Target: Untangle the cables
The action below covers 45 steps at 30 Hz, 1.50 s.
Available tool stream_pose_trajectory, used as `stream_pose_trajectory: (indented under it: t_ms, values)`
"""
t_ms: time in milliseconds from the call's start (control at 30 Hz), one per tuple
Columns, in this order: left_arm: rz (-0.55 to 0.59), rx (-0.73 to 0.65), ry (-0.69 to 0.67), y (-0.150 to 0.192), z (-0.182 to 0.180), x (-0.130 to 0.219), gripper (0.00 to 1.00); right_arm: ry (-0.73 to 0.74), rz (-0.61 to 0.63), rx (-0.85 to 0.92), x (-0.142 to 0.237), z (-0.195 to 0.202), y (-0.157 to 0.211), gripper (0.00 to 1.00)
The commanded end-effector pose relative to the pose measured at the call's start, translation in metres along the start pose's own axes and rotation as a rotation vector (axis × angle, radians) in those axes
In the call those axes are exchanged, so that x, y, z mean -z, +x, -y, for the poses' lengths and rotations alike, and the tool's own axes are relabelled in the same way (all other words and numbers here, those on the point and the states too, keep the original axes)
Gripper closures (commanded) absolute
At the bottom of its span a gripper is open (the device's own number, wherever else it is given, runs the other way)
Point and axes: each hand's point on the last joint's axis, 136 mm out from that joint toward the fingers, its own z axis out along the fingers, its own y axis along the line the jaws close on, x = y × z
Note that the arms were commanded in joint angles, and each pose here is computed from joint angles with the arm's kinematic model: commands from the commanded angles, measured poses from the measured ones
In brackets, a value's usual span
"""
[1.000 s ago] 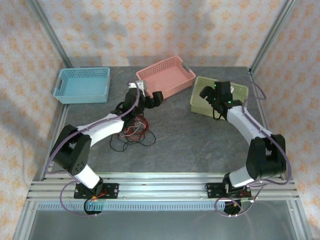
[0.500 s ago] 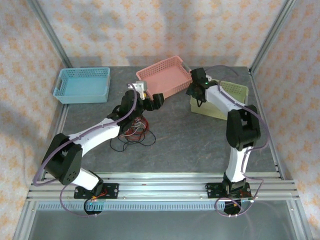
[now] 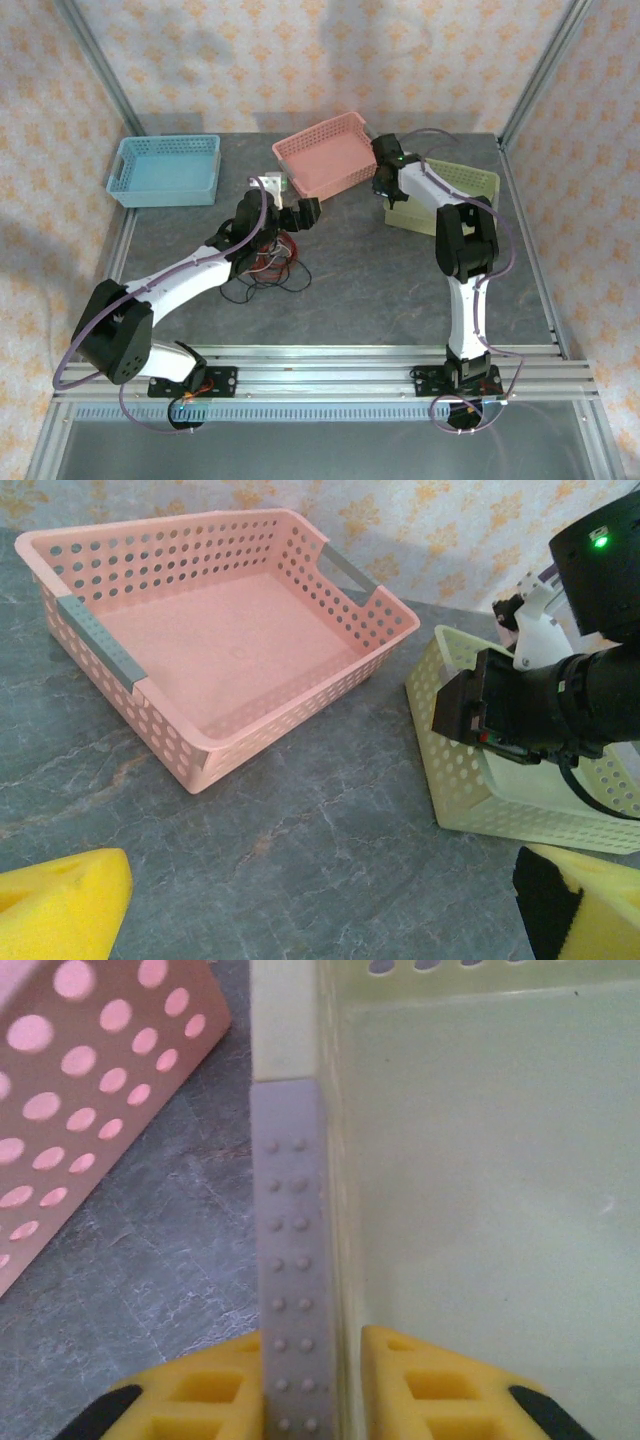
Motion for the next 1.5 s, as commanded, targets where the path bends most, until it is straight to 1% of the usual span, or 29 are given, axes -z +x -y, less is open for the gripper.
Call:
stream_pose_trajectory:
  t_ms: [0,100,167,267,433,533,667,767,867,900,933,967,1033,1067,1100,1200,1267,1367,1467]
  values:
    - [0.022,-0.012,-0.01,-0.006,0.0,0.009,0.01,0.038,-0.002,0.039,0.005,0.008,-0.001,0.8]
    - [0.025,-0.01,-0.005,-0.008,0.001,0.01,0.01,0.046,0.005,0.076,0.013,0.014,0.002,0.87]
    - [0.024,-0.011,-0.005,-0.008,0.001,0.01,0.01,0.036,0.013,0.103,0.021,0.018,0.006,0.89]
    - [0.025,-0.013,-0.004,-0.008,0.001,0.011,0.01,0.004,0.011,0.153,0.033,0.023,0.016,0.89]
    - [0.028,-0.023,-0.006,-0.009,0.001,0.01,0.01,-0.056,-0.02,0.255,0.052,0.024,0.049,0.89]
    - [0.019,-0.034,-0.008,-0.009,0.002,0.006,0.01,-0.089,-0.03,0.336,0.065,0.018,0.077,0.89]
    - [0.025,-0.039,-0.033,-0.011,-0.002,0.006,0.01,-0.163,-0.047,0.471,0.082,0.003,0.121,0.85]
    - [0.06,-0.026,-0.073,-0.015,-0.012,0.013,0.01,-0.196,-0.051,0.595,0.091,-0.007,0.151,0.84]
    - [0.103,0.003,-0.11,-0.019,-0.024,0.023,0.01,-0.249,-0.058,0.671,0.096,-0.018,0.174,0.82]
    - [0.119,0.011,-0.122,-0.02,-0.028,0.027,0.01,-0.264,-0.052,0.681,0.099,-0.022,0.178,0.81]
    - [0.127,0.016,-0.136,-0.02,-0.032,0.03,0.01,-0.279,-0.047,0.682,0.101,-0.024,0.181,0.77]
    - [0.133,0.021,-0.145,-0.02,-0.035,0.032,0.01,-0.289,-0.037,0.671,0.103,-0.026,0.18,0.69]
    - [0.132,0.022,-0.149,-0.019,-0.039,0.034,0.01,-0.295,-0.009,0.634,0.107,-0.028,0.175,0.58]
    - [0.126,0.023,-0.147,-0.017,-0.039,0.034,0.01,-0.295,0.009,0.607,0.111,-0.028,0.17,0.48]
    - [0.119,0.022,-0.138,-0.016,-0.038,0.033,0.01,-0.296,0.027,0.583,0.115,-0.029,0.165,0.43]
    - [0.081,-0.009,-0.1,-0.012,-0.031,0.024,0.01,-0.316,0.091,0.458,0.135,-0.029,0.148,0.4]
    - [0.037,-0.048,-0.05,-0.01,-0.018,0.011,0.01,-0.317,0.147,0.325,0.151,-0.021,0.135,0.39]
    - [-0.026,-0.094,0.028,-0.005,0.003,-0.011,0.01,-0.233,0.214,0.126,0.165,0.008,0.119,0.39]
    - [-0.088,-0.155,0.086,0.001,0.027,-0.035,0.01,-0.165,0.239,-0.044,0.172,0.042,0.112,0.38]
